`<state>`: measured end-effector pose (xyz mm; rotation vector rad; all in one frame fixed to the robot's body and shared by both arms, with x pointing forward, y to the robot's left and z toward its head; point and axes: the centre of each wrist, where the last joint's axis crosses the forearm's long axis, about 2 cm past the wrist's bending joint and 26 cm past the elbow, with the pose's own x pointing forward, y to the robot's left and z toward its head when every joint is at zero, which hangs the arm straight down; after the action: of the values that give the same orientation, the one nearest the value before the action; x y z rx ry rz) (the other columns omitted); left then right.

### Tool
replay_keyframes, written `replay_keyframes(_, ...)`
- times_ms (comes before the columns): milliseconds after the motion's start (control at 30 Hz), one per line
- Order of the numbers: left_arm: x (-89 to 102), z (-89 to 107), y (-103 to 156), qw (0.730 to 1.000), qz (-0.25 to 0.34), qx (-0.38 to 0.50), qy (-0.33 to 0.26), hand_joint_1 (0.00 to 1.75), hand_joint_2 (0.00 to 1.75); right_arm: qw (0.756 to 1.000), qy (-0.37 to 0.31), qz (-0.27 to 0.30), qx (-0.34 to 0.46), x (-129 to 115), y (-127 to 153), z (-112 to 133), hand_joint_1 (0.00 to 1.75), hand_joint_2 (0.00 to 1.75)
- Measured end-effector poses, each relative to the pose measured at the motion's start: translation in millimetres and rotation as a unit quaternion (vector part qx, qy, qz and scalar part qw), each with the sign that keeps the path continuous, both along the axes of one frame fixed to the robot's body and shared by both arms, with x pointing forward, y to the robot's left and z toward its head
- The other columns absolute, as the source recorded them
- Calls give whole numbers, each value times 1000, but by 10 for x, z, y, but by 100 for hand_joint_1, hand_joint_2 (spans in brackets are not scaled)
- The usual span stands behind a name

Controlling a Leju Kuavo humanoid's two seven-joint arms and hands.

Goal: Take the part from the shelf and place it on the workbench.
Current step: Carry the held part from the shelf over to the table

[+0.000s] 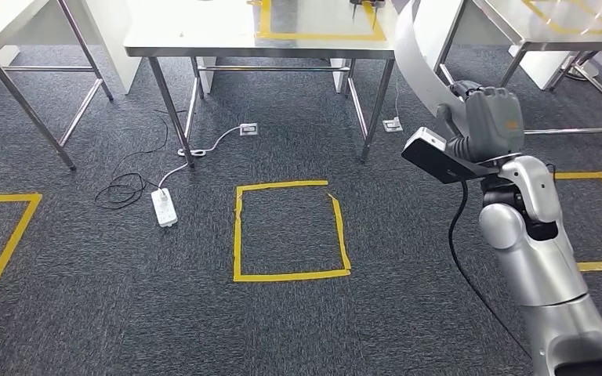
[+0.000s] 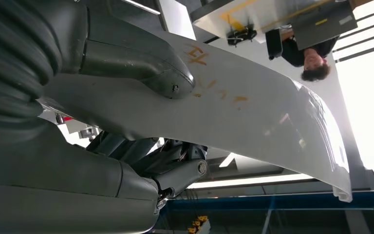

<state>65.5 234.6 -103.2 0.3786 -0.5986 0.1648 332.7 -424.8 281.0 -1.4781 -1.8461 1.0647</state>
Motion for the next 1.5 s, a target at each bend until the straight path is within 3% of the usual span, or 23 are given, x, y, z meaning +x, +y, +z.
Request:
replay_keyframes(767,-15,-6,7,1000,-9,-13,-11,0,175,1000,-12,-1,-6,65,4,69,175,175)
replay_keyframes(1167,5,-4,8,1000,-12,-15,-10,0,175,1000,10,-10,-9,-87,-71,-151,175,175)
replay_keyframes(1500,62,7,-4,1000,-18,-15,-17,0,175,1000,9,-7,-13,-138,-176,-79,175,175)
